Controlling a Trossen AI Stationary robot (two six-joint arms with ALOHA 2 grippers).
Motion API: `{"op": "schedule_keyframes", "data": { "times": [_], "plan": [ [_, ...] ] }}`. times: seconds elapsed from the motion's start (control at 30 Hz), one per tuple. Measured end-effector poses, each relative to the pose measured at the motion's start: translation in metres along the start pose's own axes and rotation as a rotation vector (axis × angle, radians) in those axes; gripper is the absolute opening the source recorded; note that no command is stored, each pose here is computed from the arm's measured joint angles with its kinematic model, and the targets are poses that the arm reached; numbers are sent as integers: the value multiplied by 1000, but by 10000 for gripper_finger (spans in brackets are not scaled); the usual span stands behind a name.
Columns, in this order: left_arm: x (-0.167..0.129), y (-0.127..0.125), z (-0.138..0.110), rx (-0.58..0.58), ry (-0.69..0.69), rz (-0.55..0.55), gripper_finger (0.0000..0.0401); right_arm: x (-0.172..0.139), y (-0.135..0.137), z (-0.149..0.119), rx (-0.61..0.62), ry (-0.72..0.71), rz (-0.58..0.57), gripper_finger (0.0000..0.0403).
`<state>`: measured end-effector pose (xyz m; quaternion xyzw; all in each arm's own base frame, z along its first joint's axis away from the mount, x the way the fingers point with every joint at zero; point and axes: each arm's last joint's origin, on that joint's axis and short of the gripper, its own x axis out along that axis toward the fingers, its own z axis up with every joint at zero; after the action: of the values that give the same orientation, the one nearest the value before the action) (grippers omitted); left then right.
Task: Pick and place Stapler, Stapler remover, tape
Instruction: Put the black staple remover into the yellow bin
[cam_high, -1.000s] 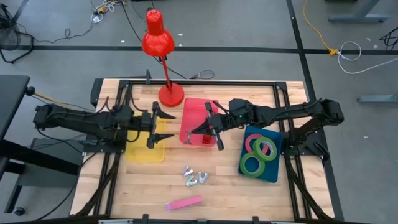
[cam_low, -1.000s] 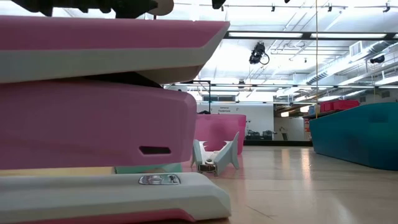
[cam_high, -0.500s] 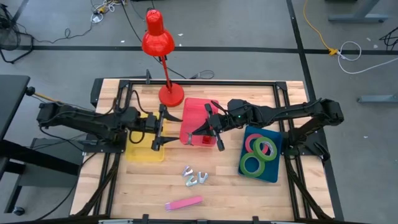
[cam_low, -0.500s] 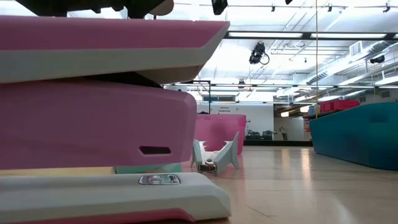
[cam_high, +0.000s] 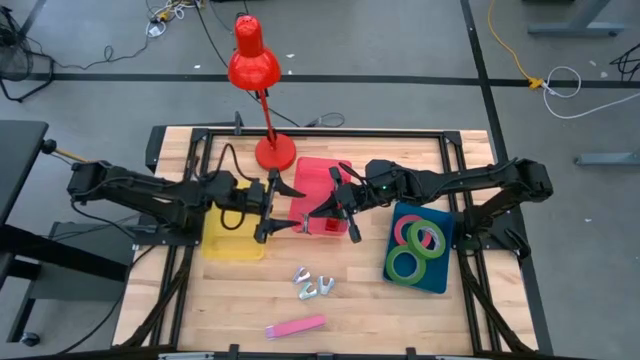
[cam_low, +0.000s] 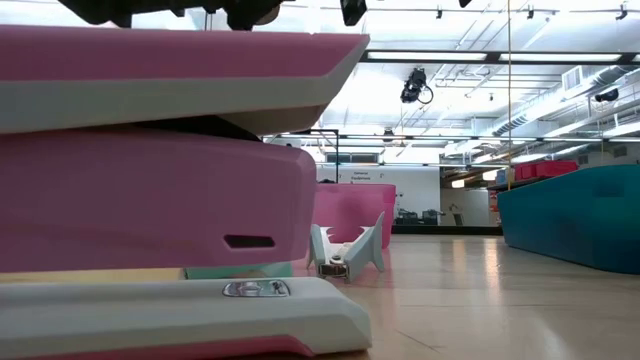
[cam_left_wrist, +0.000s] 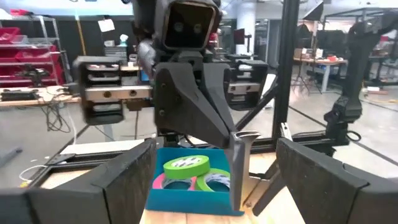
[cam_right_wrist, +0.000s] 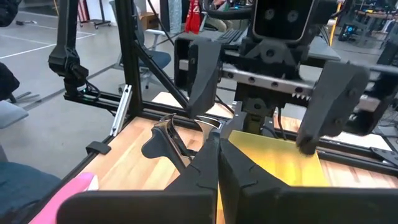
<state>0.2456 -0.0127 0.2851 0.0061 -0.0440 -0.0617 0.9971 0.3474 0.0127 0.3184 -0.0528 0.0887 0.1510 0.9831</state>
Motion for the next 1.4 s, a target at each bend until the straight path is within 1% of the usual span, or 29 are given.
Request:
{"op": "schedule_keyframes", "data": {
  "times": [0.17, 0.33, 0.4, 0.5, 0.77, 1.03, 1.4],
  "plan": [
    [4, 0, -7, 2, 41, -16, 334, 0, 0, 0, 2, 3, 1, 0],
    [3, -1, -7, 7, 37, -39, 334, 0, 0, 0, -3, 4, 2, 0],
    [2, -1, -4, 31, 27, -40, 333, 0, 0, -1, -4, 5, 3, 0],
    [1, -1, -4, 47, 24, -39, 324, 0, 0, -1, -2, 11, 4, 0],
    [1, -1, -4, 50, 28, -36, 262, 0, 0, -1, -2, 11, 5, 0],
    [1, -1, -5, 43, 39, -37, 211, 0, 0, -1, -2, 11, 4, 0],
    [1, -1, -6, 41, 46, -23, 125, 0, 0, -1, -2, 11, 3, 0]
  ]
}}
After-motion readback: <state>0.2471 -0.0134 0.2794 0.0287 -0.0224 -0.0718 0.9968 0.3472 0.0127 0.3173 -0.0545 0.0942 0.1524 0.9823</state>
